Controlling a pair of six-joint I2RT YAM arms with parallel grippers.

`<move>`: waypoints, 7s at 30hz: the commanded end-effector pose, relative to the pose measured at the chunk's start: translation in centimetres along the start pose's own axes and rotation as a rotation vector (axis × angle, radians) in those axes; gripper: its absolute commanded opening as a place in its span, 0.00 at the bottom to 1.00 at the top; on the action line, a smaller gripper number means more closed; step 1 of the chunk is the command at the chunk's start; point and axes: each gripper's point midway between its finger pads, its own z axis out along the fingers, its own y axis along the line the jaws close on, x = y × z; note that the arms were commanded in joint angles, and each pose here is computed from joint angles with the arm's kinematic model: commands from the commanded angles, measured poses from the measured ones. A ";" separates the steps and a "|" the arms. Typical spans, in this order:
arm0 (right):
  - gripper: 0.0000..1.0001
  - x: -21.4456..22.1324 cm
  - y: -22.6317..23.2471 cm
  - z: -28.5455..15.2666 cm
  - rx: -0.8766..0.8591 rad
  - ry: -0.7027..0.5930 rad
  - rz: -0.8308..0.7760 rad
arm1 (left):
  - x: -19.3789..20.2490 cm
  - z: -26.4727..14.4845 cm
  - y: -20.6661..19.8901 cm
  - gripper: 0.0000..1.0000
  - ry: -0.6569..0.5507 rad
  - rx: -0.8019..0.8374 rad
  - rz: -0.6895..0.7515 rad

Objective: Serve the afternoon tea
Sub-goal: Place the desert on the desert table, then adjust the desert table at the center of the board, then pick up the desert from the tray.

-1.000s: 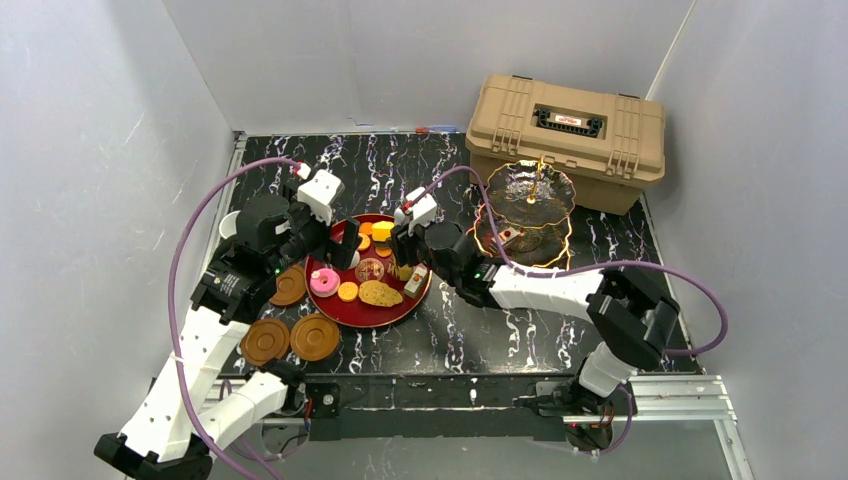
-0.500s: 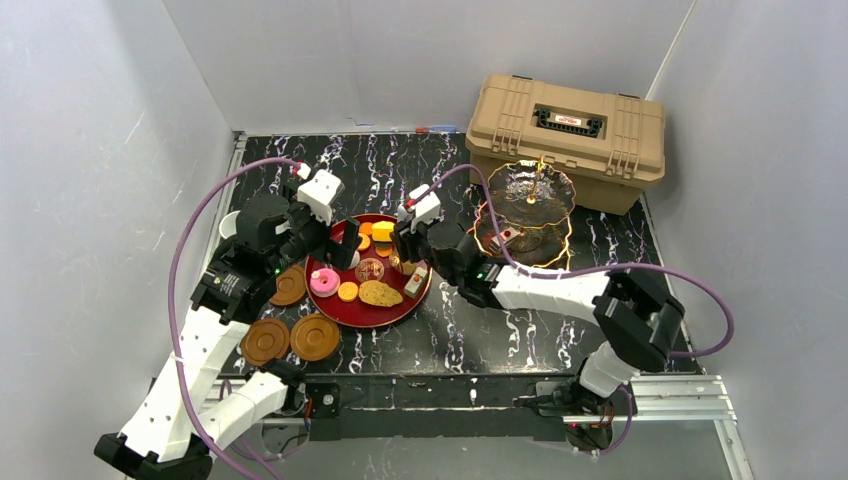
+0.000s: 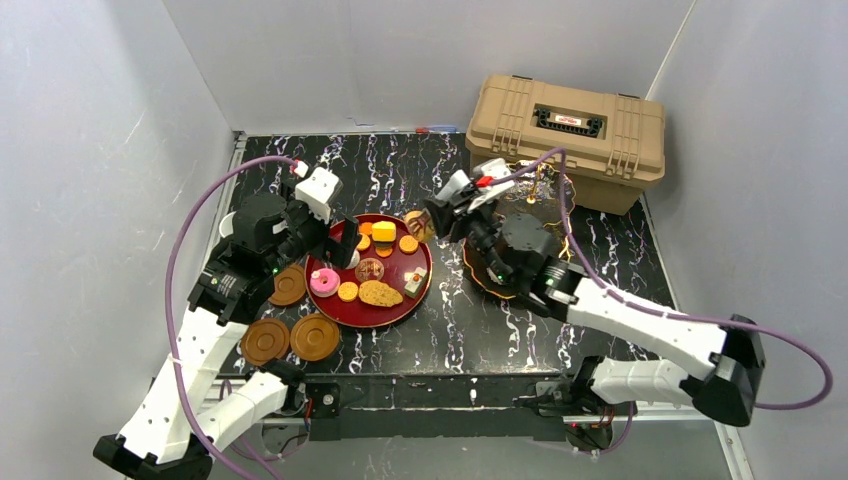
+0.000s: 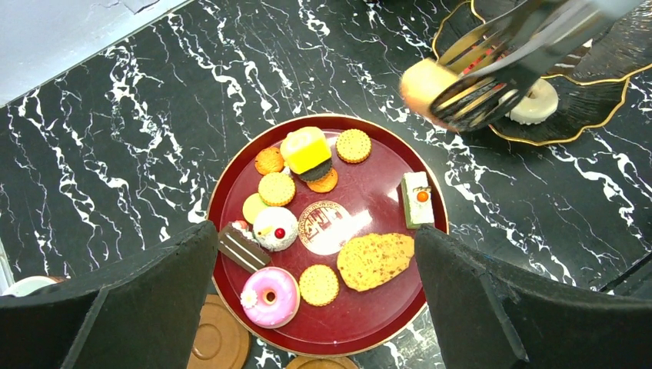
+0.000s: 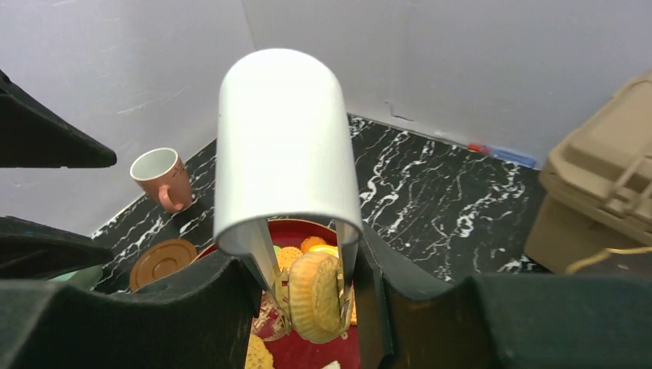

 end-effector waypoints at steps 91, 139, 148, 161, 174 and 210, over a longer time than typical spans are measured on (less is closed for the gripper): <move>0.20 -7.3 -10.7 -16.1 0.276 0.006 -0.058 | -9.3 3.4 -4.6 0.94 -0.126 0.317 -0.068; 0.19 -8.2 -13.2 -22.5 0.307 0.014 0.048 | -20.8 19.9 -23.7 0.01 -0.291 0.362 0.175; 0.19 -8.0 -12.8 -22.1 0.296 0.012 0.054 | -21.9 18.4 -21.1 0.00 -0.348 0.276 0.206; 0.19 -7.8 -12.1 -20.9 0.278 0.027 0.044 | -20.2 18.0 -17.1 0.00 -0.293 0.226 0.161; 0.19 -7.8 -11.4 -20.1 0.254 0.032 0.034 | -18.5 17.9 -16.6 0.61 -0.244 0.248 0.138; 0.20 6.1 11.8 6.8 -0.399 0.143 0.108 | -1.7 -1.4 9.0 0.98 0.220 -0.256 -0.206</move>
